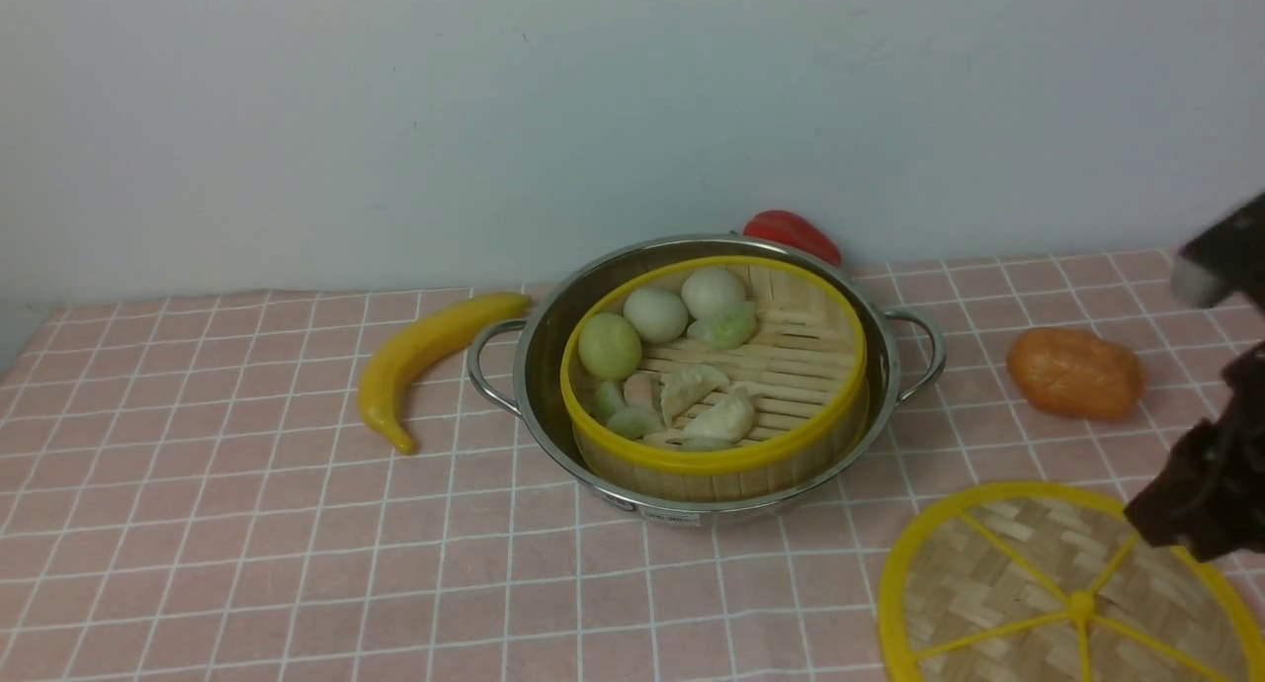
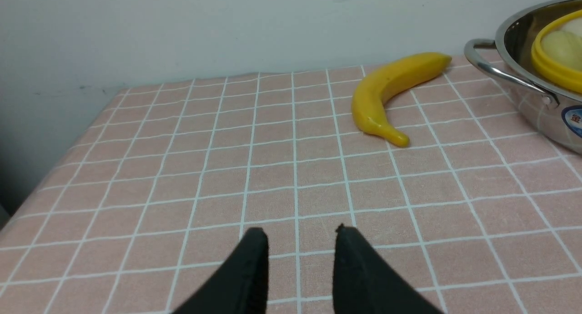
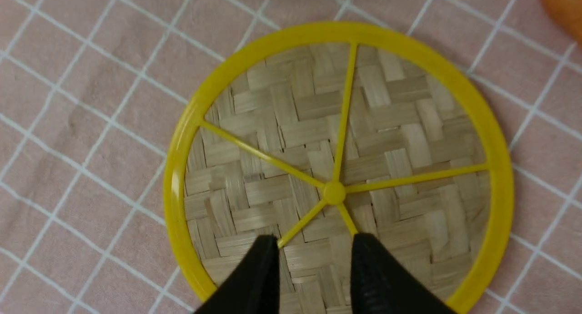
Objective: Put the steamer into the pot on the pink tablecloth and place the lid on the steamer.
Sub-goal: 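Move the gripper down to the bamboo steamer lid and grasp its center knob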
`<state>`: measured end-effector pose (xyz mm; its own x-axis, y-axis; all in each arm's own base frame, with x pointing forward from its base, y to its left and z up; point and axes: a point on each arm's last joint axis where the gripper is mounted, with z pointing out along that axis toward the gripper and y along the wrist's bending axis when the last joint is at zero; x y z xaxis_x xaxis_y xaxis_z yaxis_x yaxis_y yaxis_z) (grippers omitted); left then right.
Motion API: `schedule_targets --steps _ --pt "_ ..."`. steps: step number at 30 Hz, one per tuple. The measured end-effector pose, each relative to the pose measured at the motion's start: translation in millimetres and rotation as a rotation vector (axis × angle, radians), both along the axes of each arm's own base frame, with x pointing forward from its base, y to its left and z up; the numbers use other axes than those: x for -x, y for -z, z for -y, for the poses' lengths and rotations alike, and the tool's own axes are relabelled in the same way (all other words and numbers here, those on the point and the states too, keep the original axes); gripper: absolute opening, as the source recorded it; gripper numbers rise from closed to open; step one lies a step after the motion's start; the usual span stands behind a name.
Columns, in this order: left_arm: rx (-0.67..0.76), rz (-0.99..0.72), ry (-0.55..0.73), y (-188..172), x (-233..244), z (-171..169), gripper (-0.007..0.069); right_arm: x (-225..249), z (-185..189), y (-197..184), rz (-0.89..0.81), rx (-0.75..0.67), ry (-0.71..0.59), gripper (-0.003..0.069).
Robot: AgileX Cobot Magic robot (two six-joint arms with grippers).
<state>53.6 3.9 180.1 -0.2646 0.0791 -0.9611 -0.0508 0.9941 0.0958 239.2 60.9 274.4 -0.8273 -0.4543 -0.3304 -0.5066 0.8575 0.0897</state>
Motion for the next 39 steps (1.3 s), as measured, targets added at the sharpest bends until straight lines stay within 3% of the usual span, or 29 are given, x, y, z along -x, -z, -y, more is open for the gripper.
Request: schedule_targets --steps 10,34,39 --pt "0.000 0.000 0.000 0.0 0.0 0.0 0.0222 -21.5 -34.3 47.3 -0.145 0.219 -0.013 0.0242" --pt "0.000 0.000 0.000 0.0 0.0 0.0 0.0242 -43.6 -36.9 99.3 -0.227 0.321 0.031 0.0242" --pt "0.000 0.000 0.000 0.0 0.0 0.0 0.0242 -43.5 -37.7 101.3 -0.238 0.315 0.037 0.0156"
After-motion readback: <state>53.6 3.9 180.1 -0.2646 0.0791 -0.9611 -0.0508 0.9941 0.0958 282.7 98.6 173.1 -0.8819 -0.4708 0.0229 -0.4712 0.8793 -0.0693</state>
